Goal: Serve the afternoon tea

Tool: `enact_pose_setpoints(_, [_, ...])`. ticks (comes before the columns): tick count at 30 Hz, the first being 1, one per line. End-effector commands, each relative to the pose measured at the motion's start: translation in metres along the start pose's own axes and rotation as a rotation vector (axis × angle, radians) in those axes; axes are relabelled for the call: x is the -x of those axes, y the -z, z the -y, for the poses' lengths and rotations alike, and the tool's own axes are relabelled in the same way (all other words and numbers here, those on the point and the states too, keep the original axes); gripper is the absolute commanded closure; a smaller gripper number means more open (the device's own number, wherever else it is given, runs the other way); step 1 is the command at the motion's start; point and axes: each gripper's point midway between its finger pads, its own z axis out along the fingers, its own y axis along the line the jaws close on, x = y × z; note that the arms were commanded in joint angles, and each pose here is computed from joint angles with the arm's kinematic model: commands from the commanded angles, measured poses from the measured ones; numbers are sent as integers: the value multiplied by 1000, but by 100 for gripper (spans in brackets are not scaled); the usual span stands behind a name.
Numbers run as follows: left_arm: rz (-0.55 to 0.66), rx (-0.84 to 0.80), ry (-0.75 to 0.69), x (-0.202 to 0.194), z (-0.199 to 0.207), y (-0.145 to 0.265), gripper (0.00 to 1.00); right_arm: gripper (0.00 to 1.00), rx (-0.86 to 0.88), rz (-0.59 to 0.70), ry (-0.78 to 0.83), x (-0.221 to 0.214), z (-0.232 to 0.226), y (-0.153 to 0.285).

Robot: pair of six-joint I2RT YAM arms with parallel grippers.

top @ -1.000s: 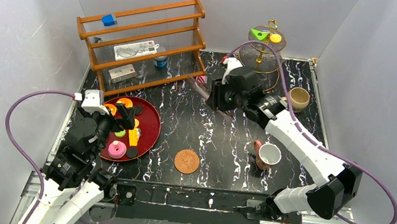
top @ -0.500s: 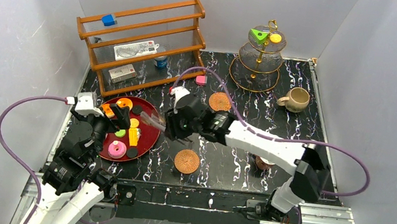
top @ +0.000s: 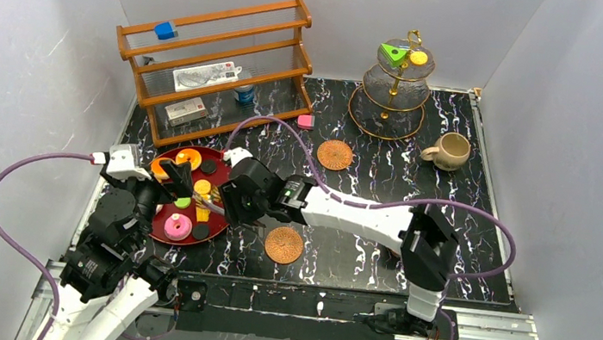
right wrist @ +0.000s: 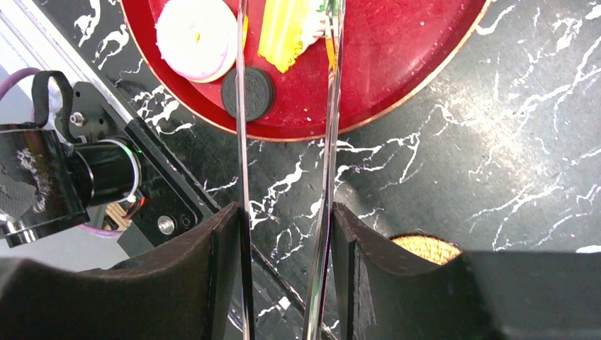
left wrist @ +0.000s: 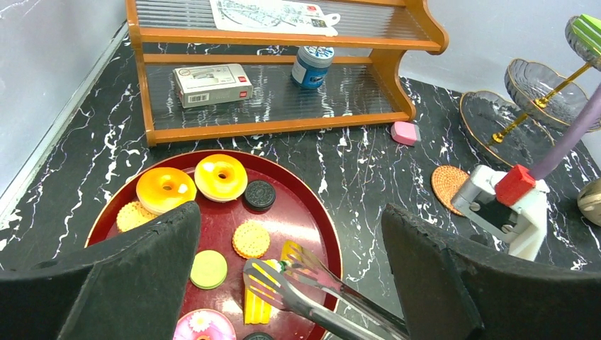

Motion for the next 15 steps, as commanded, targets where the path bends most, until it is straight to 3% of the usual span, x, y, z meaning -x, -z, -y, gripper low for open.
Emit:
enact_pose_setpoints(1, [20, 21, 13, 4, -3, 0, 4, 44, 26, 70, 9, 26, -20, 0])
enact_pose_setpoints(15, [14, 19, 8, 3, -3, -1, 5, 43, -85, 17, 69, 14, -5, -16])
